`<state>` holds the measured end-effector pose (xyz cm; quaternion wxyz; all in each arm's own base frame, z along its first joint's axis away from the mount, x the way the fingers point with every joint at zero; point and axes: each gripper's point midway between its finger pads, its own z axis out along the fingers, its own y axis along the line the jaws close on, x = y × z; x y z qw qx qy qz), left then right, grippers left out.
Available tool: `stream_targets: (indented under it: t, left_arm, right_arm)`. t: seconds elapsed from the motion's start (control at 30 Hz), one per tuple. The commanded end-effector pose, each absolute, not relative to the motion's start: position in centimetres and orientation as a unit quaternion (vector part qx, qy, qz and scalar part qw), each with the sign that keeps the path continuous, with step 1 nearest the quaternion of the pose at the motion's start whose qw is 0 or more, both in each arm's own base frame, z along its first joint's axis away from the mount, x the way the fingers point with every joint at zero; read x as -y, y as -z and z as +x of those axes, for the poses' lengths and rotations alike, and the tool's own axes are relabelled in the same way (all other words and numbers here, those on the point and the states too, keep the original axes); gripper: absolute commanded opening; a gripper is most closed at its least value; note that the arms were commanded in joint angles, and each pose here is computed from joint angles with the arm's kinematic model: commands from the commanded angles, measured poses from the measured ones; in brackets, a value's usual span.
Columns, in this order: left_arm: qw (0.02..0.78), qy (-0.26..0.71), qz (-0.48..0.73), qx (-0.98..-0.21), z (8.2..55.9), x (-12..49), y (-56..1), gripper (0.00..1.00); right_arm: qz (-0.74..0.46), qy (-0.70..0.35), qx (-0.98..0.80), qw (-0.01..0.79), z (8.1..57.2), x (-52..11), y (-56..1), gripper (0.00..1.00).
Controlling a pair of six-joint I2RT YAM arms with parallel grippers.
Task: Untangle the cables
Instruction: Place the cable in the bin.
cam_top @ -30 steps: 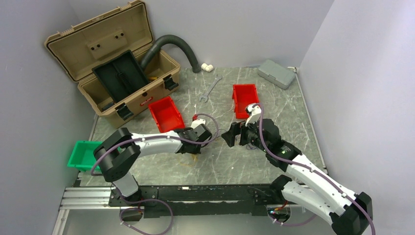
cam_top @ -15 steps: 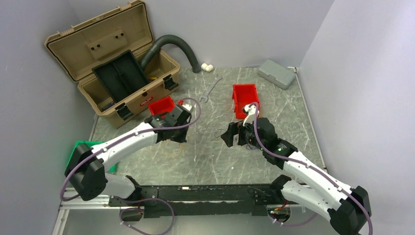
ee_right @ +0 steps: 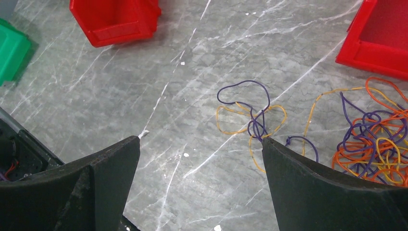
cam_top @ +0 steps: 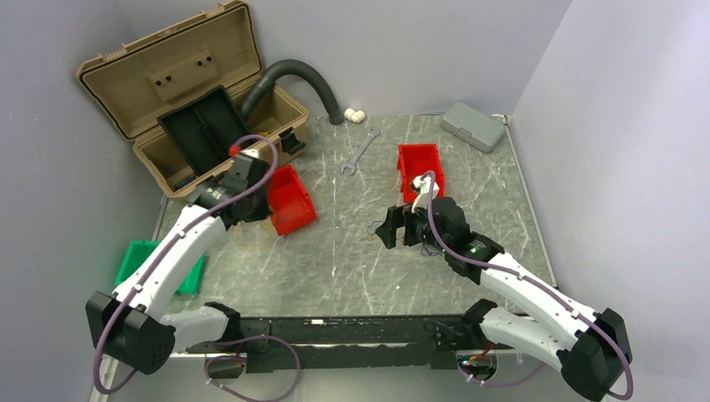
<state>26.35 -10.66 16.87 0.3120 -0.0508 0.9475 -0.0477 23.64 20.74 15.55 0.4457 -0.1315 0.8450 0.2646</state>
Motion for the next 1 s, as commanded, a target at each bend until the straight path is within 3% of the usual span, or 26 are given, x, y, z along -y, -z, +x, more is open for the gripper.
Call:
stream_targets:
  t: [0.0, 0.23, 0.47, 0.6, 0.77, 0.97]
  left_arm:
    - [0.347, -0.068, -0.226, -0.908, 25.4, 2.2, -20.6, 0.00]
    - [0.363, -0.129, -0.464, -0.798, 21.0, -8.7, -22.3, 0.00]
    - [0.299, -0.139, -0.619, -0.713, 17.4, -14.2, -17.2, 0.00]
    - [0.282, -0.150, -0.663, -0.677, 16.8, -16.0, -14.9, 0.00]
    - [0.247, -0.115, -0.677, -0.683, 18.1, -16.6, -12.9, 0.00]
    - [0.223, -0.155, -0.704, -0.656, 17.0, -19.1, -11.4, 0.00]
  right_arm:
    - [-0.137, -0.280, -0.817, 0.486, 24.9, -21.6, -18.8, 1.00]
    - [-0.160, -0.306, -0.810, 0.474, 24.5, -22.9, -19.7, 1.00]
    - [-0.185, -0.335, -0.804, 0.454, 23.8, -24.2, -20.5, 1.00]
    - [-0.194, -0.353, -0.801, 0.443, 23.1, -24.7, -21.1, 1.00]
    - [-0.197, -0.357, -0.798, 0.444, 22.5, -24.4, -21.6, 1.00]
    - [-0.195, -0.357, -0.794, 0.453, 22.1, -24.0, -22.1, 1.00]
